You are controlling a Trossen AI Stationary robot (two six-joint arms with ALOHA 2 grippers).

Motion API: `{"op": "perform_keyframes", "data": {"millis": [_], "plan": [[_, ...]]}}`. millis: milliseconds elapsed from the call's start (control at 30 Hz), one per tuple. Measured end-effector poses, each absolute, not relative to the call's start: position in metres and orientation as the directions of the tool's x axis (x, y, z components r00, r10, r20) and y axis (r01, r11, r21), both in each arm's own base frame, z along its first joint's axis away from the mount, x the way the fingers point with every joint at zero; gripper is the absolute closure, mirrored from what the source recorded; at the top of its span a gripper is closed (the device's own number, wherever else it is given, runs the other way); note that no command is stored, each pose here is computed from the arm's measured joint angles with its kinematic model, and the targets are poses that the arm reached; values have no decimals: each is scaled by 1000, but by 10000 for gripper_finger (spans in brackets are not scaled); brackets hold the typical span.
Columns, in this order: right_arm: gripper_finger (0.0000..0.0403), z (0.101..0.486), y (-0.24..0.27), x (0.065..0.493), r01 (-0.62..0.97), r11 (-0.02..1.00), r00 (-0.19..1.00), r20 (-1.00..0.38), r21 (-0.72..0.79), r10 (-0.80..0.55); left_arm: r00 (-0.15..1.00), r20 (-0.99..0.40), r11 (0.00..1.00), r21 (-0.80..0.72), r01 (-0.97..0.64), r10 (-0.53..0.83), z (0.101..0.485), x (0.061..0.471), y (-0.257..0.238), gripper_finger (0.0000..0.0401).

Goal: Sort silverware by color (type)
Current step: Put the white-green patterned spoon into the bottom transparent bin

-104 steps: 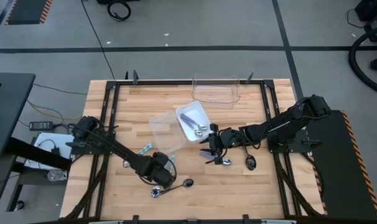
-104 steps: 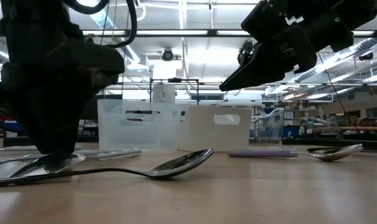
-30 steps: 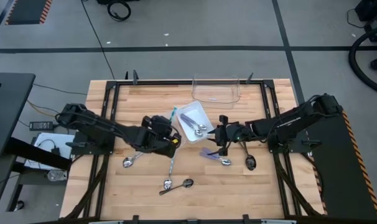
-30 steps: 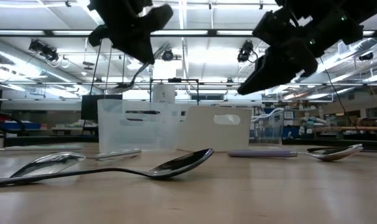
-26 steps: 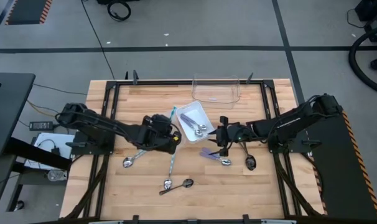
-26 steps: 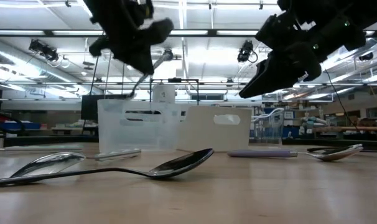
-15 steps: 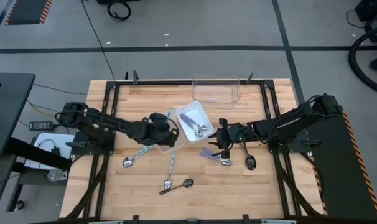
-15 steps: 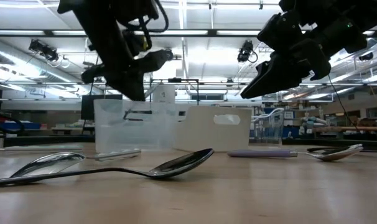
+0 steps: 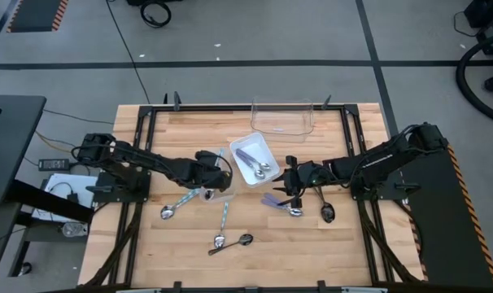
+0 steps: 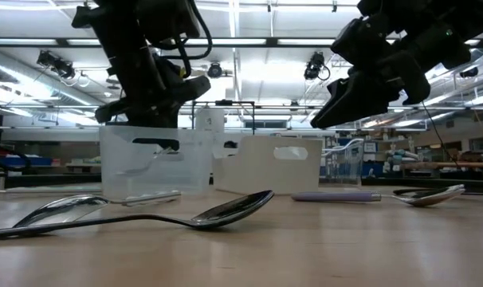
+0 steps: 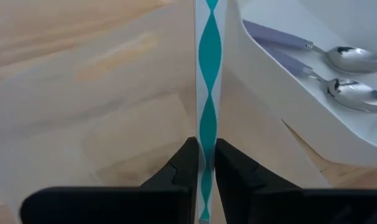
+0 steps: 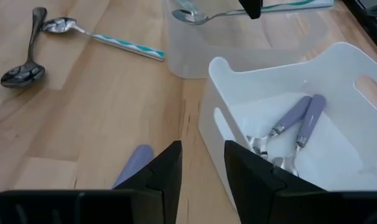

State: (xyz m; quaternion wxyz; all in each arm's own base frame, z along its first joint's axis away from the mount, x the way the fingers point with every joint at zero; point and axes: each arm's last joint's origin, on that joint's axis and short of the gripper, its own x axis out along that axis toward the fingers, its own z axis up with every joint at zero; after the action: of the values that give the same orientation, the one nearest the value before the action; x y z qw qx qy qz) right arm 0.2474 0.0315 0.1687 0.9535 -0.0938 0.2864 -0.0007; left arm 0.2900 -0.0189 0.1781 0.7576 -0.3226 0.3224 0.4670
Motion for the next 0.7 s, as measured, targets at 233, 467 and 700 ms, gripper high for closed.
{"op": "perform_keyframes", "data": {"millis": [233,467,700], "plan": [[273,168,31,247,-59,980,832,-552,-188,-56,356,-795,358,-188,-915,491,178,290,-19,301],[273,166,28,246,-61,981,820,-570,-182,-55,389,-765,463,-134,-876,513,200,287,-28,233],[273,166,15,247,-23,985,814,-575,-172,-82,552,-670,736,-13,-676,496,213,288,-67,218]]}}
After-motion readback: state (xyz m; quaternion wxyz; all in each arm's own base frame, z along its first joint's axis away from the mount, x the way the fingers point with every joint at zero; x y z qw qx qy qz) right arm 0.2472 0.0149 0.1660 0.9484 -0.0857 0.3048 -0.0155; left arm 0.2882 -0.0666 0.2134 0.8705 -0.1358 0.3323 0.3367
